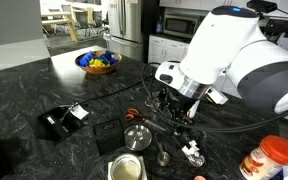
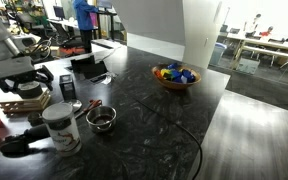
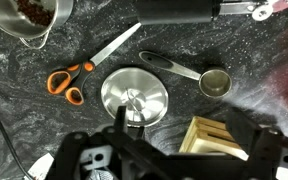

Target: Pick the silver lid on the counter and put it on the pot

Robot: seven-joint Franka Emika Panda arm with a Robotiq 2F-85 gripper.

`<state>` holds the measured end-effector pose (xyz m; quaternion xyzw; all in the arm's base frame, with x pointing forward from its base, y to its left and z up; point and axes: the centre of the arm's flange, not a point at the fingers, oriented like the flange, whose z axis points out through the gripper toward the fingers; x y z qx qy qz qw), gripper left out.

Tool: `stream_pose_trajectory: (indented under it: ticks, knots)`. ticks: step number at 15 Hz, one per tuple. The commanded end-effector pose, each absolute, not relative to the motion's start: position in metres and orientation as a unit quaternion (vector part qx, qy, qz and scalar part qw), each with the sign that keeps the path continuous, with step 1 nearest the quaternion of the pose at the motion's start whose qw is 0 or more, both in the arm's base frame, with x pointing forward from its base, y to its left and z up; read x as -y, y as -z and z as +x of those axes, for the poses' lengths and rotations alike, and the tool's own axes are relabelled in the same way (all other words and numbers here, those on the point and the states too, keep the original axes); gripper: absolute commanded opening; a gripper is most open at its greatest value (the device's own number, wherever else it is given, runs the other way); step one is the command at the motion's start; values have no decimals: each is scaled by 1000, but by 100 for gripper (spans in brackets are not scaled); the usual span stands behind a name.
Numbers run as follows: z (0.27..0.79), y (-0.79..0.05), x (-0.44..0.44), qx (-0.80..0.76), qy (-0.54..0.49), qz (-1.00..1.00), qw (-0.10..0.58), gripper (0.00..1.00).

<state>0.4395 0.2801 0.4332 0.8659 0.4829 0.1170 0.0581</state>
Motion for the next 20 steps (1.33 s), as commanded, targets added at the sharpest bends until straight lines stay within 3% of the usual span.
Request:
stream_pose_trajectory:
  ticks: [1, 6, 16, 20]
  knots:
    - [439, -433, -280, -483, -117, 866, 58, 100]
    - [463, -419, -294, -527, -137, 835, 80, 100]
    - [530, -371, -311, -638, -107, 763, 17, 100]
    - [542, -363, -300, -665, -75, 743, 27, 100]
